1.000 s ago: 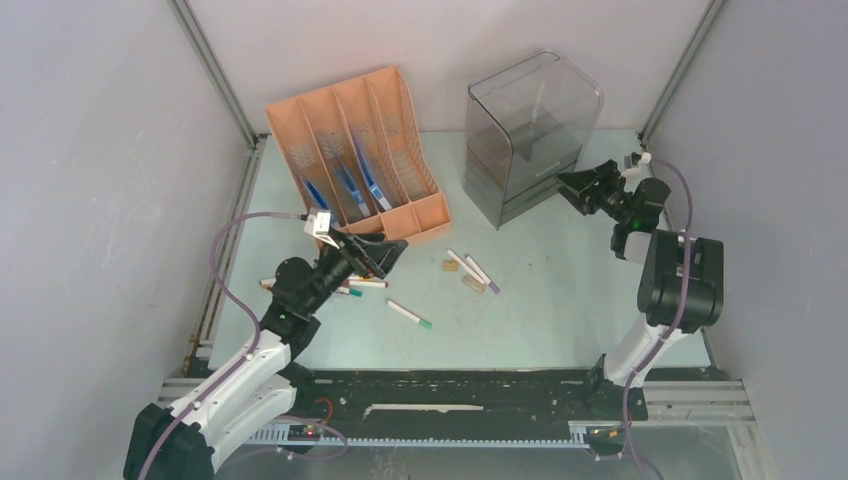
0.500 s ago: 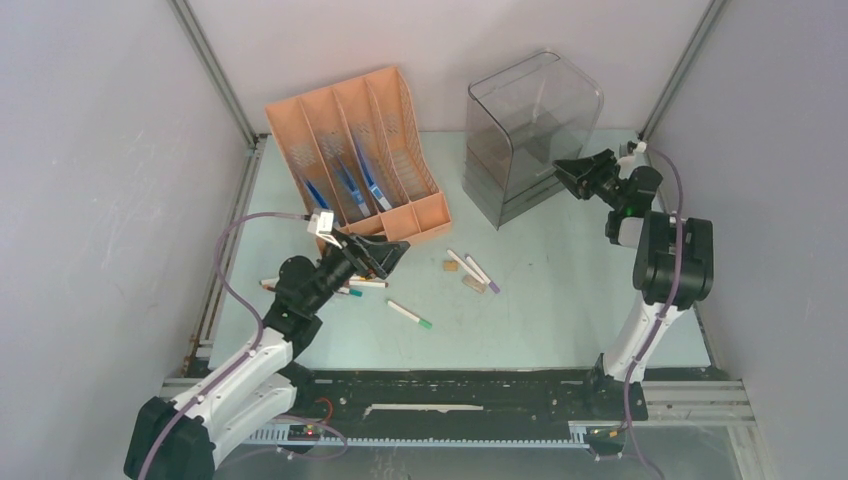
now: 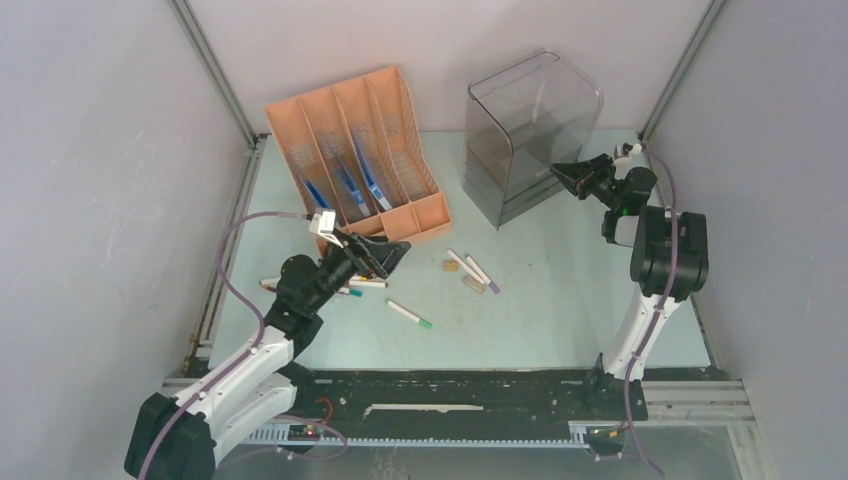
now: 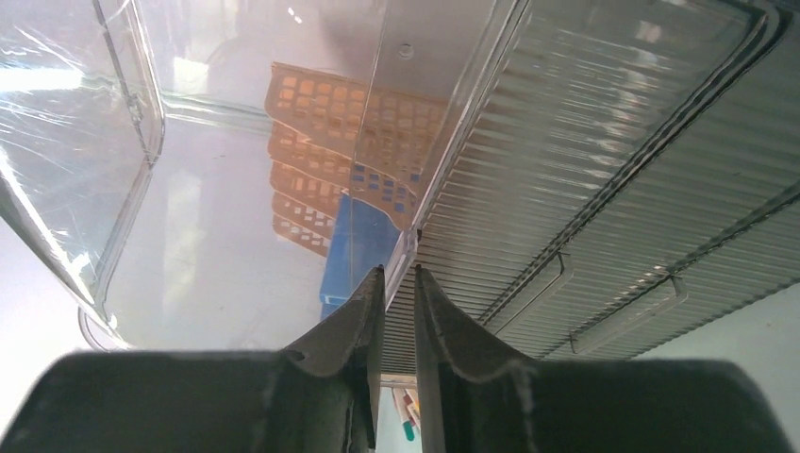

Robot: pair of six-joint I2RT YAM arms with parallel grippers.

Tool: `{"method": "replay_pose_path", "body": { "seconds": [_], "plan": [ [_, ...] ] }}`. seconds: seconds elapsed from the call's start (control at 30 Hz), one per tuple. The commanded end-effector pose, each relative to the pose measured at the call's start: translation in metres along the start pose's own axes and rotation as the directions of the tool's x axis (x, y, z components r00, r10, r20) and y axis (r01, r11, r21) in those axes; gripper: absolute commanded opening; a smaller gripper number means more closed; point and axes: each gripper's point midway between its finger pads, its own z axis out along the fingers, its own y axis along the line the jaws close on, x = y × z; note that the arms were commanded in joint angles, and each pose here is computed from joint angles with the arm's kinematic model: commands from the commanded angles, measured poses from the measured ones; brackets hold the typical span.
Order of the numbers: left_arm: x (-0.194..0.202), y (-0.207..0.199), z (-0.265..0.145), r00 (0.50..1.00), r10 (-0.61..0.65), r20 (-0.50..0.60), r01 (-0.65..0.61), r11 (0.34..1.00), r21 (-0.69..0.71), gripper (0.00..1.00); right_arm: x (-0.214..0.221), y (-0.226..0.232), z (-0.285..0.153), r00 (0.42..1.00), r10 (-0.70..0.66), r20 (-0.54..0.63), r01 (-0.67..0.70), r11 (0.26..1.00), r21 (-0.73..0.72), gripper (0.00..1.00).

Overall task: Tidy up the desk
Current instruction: Open the drawer in the storage box.

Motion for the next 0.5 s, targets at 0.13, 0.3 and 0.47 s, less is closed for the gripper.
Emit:
{"method": "replay_pose_path", "body": {
  "seconds": [0.13, 0.3, 0.47],
  "plan": [
    [-0.0181, -0.0199, 0.0069, 1.0, 0.002, 0.03, -0.004, 0.998, 0.07, 1.0, -0.0106, 0.0119, 0.0094, 0.999, -0.023, 0.024, 0.025, 0.998, -0.06, 0.3],
    [-0.0164, -0.0202, 0.0092, 1.0, -0.012, 0.021, 0.01, 0.997, 0.076, 1.0, -0.0133, 0.0139, 0.0119, 0.999, -0.02, 0.028, 0.022, 0.997, -0.068, 0.24],
    [-0.015, -0.0212, 0.0113, 1.0, -0.02, 0.009, 0.019, 0.996, 0.083, 1.0, -0.012, 0.0165, 0.0112, 1.0, -0.017, 0.018, 0.018, 0.997, -0.08, 0.08]
  ]
}}
